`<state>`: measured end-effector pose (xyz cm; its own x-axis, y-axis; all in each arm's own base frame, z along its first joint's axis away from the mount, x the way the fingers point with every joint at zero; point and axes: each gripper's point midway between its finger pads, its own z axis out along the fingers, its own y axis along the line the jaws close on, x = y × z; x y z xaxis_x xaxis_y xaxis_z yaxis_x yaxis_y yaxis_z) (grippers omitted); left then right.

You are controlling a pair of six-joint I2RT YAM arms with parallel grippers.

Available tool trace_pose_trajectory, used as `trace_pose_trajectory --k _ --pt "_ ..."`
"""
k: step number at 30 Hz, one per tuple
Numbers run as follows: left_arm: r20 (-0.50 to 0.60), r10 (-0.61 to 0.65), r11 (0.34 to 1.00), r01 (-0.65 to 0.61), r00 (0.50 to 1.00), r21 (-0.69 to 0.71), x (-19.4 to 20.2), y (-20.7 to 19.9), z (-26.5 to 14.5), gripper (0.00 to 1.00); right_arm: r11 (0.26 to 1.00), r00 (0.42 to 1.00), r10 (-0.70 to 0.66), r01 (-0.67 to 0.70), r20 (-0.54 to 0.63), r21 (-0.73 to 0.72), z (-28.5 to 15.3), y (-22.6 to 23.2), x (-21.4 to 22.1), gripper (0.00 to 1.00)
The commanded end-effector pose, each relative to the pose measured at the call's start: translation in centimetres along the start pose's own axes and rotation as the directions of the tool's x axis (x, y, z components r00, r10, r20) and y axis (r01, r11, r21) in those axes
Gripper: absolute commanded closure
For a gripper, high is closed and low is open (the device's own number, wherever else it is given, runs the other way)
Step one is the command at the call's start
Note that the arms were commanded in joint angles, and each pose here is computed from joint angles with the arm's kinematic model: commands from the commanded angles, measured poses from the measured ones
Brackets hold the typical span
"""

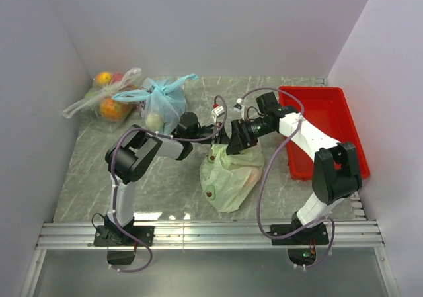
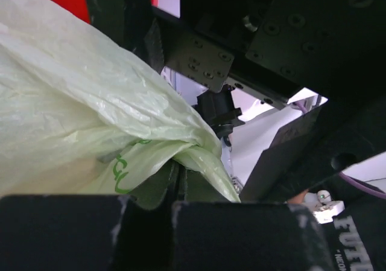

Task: Place the fake fruits into the plastic bag and tie a complex knot

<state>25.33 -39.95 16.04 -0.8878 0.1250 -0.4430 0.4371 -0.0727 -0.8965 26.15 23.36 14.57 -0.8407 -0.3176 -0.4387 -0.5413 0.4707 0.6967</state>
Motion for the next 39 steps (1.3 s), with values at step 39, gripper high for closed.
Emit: trace_pose_trajectory --k 39 --pt "0.051 0.109 0.990 -0.113 0.993 0.085 -1.5 -3.1 -0.1 0.99 0.996 0.992 -0.093 0.093 0.082 0.003 -7.2 2.2 -0.5 0.42"
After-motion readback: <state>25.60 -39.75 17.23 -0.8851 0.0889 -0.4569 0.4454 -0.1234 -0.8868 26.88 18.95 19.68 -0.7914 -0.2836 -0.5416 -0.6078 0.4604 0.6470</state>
